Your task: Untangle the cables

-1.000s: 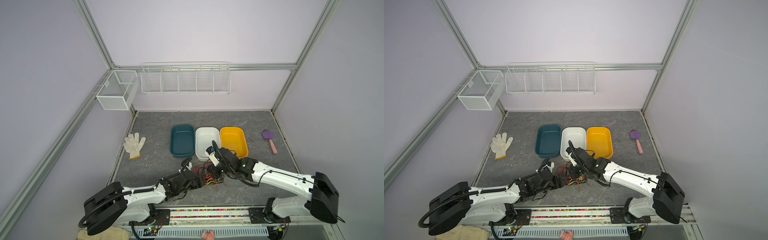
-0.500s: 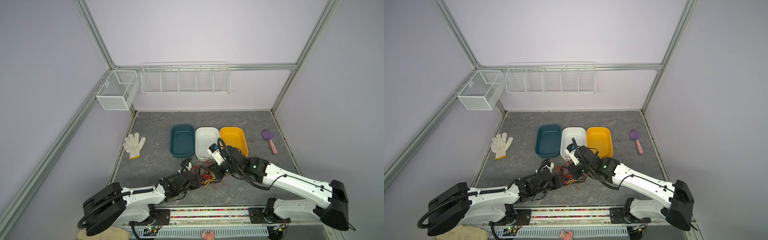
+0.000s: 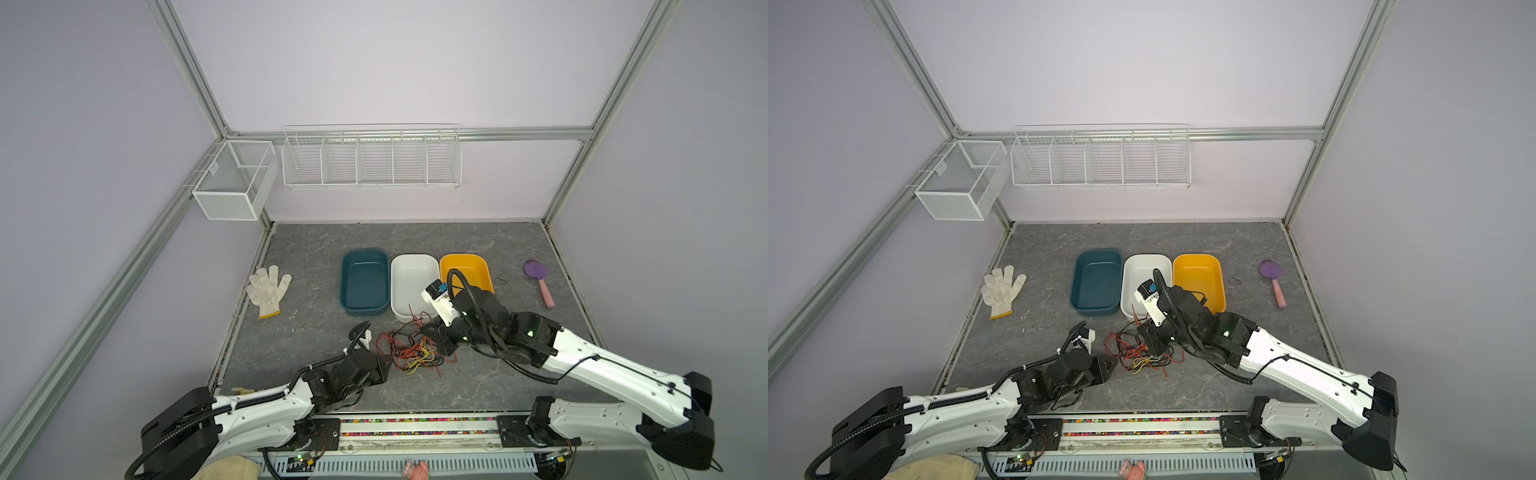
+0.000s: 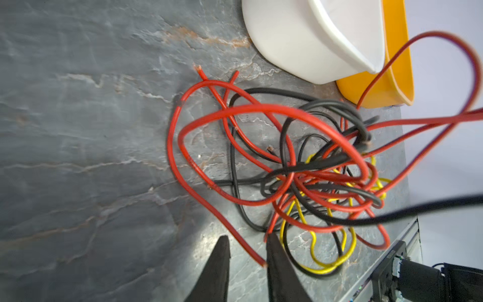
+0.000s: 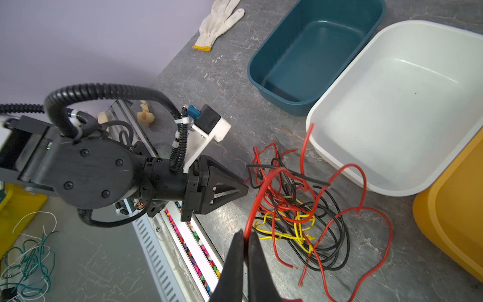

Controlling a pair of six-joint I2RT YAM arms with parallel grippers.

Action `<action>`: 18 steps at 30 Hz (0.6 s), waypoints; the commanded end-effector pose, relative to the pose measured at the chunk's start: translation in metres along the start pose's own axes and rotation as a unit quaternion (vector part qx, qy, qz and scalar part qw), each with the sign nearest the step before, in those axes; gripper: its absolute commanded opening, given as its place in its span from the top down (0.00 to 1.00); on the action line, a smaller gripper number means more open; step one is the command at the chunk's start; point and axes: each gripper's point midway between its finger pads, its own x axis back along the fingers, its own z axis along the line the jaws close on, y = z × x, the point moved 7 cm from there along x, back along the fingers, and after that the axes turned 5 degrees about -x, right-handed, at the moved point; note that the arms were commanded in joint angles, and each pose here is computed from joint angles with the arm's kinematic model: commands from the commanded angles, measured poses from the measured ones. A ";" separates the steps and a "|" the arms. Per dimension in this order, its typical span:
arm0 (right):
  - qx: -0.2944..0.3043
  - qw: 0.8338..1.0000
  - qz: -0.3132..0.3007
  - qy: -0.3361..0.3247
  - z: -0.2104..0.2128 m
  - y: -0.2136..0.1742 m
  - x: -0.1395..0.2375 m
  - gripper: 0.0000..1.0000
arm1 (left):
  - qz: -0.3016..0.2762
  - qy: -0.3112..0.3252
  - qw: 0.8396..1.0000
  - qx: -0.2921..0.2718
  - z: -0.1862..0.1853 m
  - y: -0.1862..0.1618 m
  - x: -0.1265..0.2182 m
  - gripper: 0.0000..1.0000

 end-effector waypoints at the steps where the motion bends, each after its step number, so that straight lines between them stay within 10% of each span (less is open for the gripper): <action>1: 0.014 1.000 -0.025 0.009 0.008 0.010 0.017 0.93 | -0.002 0.033 0.999 0.013 0.020 -0.008 0.004 0.77; 18: 0.045 0.996 -0.071 0.017 0.021 0.034 0.060 0.93 | -0.019 0.018 0.999 0.020 0.016 -0.002 0.015 0.71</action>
